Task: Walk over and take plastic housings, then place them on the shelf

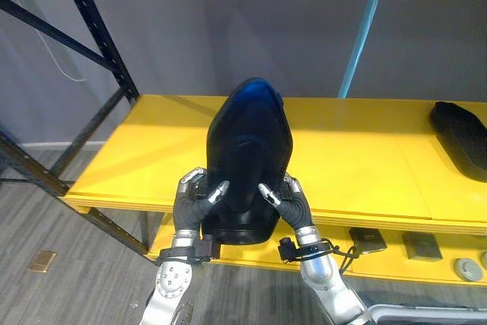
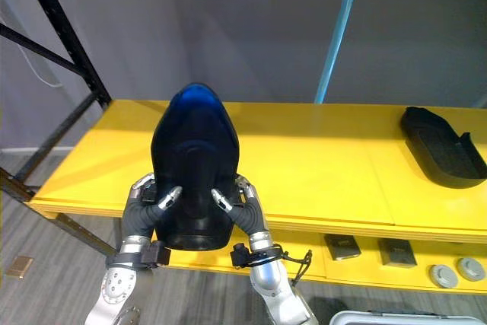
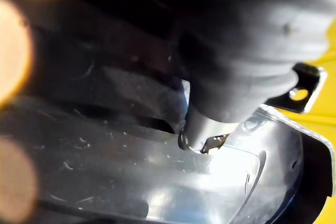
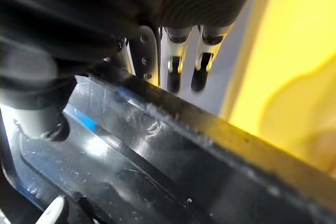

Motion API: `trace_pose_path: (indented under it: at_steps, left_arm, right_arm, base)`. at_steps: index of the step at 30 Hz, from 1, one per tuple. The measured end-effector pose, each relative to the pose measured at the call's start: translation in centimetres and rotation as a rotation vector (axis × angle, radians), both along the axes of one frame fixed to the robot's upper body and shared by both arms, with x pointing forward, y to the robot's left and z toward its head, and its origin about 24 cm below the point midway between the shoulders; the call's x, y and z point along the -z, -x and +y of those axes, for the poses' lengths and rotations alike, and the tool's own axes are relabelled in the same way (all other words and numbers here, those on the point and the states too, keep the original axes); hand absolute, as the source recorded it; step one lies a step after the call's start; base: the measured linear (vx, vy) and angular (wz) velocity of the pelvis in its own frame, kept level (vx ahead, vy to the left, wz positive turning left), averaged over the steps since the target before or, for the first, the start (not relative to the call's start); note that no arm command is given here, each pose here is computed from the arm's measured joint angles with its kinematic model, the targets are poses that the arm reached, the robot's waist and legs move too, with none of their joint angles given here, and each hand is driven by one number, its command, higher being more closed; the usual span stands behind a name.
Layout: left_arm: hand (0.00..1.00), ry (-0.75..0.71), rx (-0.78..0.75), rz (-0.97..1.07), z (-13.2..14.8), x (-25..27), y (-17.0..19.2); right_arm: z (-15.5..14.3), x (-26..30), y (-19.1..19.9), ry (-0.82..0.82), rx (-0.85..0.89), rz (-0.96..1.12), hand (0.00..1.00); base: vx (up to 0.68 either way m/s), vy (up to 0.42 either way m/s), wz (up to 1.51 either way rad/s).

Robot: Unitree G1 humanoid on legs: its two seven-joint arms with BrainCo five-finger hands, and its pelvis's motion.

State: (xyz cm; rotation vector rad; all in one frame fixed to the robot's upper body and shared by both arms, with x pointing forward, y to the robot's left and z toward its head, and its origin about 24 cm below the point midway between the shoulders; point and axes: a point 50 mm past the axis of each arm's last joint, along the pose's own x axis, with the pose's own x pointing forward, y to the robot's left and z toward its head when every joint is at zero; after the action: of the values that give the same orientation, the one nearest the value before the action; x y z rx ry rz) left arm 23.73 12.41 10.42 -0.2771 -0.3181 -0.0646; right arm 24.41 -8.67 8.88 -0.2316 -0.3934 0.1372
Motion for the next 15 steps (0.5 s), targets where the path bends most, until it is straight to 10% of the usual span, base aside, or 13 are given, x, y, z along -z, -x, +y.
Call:
trace_pose_path:
  at_steps: [9, 15]
  left_arm:
    - [1.00, -0.013, 0.097, -0.047, -2.8, -2.0, -4.9]
    - [1.00, 0.209, -0.357, 0.031, 7.2, -3.6, -9.7]
  right_arm:
    - [-3.6, -0.9, 1.8, -0.149, 0.178, 0.013, 0.00]
    - [-11.6, -3.5, 5.2, -0.271, 0.477, -0.145, 0.00]
  base:
    - [0.04, 0.035, -0.44]
    - [-0.02, -0.010, -0.71]
